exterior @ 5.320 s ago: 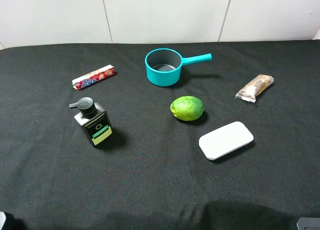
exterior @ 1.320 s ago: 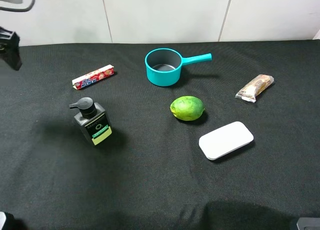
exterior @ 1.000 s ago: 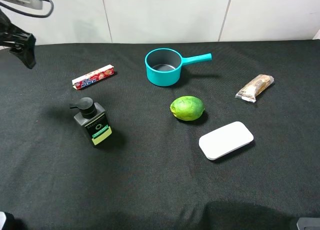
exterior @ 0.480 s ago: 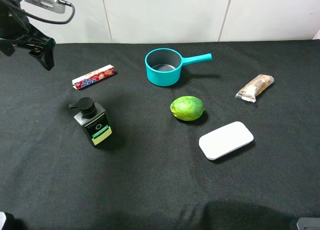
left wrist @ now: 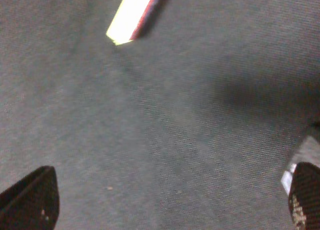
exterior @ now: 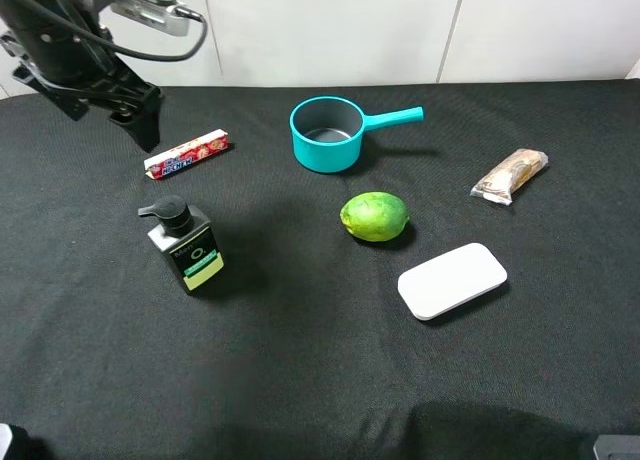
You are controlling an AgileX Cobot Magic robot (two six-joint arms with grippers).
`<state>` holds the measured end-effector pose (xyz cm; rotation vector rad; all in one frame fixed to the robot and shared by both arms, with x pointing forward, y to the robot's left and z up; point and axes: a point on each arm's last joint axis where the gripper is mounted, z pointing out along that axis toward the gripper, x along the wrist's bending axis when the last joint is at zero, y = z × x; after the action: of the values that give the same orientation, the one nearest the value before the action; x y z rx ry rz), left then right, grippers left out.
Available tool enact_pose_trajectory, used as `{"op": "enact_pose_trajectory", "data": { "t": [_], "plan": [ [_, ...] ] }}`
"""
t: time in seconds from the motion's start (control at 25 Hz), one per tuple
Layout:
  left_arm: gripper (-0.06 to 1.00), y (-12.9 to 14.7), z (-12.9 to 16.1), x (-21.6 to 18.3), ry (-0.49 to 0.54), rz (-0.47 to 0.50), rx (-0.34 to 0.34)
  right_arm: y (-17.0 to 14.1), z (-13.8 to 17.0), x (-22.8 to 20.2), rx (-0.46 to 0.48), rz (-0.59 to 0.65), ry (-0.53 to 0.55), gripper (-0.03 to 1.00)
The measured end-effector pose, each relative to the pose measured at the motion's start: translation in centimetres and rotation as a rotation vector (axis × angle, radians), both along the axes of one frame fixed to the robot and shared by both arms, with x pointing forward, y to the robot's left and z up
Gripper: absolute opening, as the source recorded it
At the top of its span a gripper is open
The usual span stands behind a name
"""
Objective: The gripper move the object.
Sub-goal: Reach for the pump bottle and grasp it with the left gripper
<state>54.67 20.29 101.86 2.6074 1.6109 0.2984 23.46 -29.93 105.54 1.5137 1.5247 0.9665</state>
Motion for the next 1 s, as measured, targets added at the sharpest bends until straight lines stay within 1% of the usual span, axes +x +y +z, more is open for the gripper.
{"op": "enact_pose_trajectory", "data": {
  "t": [0.24, 0.4, 0.64, 0.88, 1.0],
  "plan": [
    [0.9, -2.2, -0.1, -1.4, 0.068, -0.046, -0.019, 0.0, 0.0, 0.0, 0.0, 0.0, 0.0, 0.69],
    [0.9, -3.5, -0.1, -2.3, 0.103, -0.091, -0.006, 0.0, 0.0, 0.0, 0.0, 0.0, 0.0, 0.69],
    [0.9, -5.9, -0.2, -3.7, 0.118, -0.196, 0.008, 0.0, 0.0, 0.0, 0.0, 0.0, 0.0, 0.69],
    [0.9, -7.8, -0.2, -5.0, 0.13, -0.272, 0.018, 0.0, 0.0, 0.0, 0.0, 0.0, 0.0, 0.69],
    [0.9, -8.3, -0.2, -5.4, 0.131, -0.289, 0.017, 0.0, 0.0, 0.0, 0.0, 0.0, 0.0, 0.69]
  ]
}}
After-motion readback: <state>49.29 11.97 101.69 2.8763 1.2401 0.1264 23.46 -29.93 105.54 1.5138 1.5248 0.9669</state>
